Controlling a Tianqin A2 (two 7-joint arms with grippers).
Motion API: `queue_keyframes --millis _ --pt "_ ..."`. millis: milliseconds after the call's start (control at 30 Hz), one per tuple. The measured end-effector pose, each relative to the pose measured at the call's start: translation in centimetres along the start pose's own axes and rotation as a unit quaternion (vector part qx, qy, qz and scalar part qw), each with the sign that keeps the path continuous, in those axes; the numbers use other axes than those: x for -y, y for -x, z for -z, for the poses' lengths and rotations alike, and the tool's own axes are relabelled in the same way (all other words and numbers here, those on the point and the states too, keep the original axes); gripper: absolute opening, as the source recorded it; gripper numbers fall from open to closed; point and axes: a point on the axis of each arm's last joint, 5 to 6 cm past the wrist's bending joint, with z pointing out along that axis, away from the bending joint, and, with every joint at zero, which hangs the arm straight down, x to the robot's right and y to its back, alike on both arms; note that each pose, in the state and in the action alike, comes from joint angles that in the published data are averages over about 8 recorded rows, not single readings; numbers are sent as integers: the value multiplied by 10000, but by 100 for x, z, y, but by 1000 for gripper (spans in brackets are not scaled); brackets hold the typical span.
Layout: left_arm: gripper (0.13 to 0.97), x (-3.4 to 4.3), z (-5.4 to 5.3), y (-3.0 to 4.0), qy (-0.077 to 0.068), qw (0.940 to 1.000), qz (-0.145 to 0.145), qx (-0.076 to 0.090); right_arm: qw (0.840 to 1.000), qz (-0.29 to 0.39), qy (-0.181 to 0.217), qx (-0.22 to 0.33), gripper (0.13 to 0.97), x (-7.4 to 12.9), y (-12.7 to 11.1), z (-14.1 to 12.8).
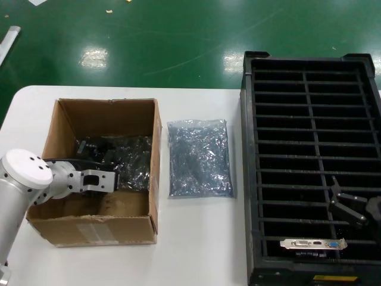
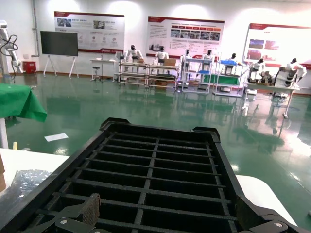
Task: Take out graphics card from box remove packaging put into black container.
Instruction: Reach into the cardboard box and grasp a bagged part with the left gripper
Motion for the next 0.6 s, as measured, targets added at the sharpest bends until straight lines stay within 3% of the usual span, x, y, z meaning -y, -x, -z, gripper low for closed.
queue_keyframes --millis 200,333,600 --pt "586 16 0 8 -20 9999 -6 102 10000 0 0 0 966 0 0 0" --pt "586 16 24 35 -33 9998 -42 166 10000 0 0 0 966 0 0 0" --pt "375 -1 149 105 -47 9992 -179 341 10000 0 0 0 966 0 0 0"
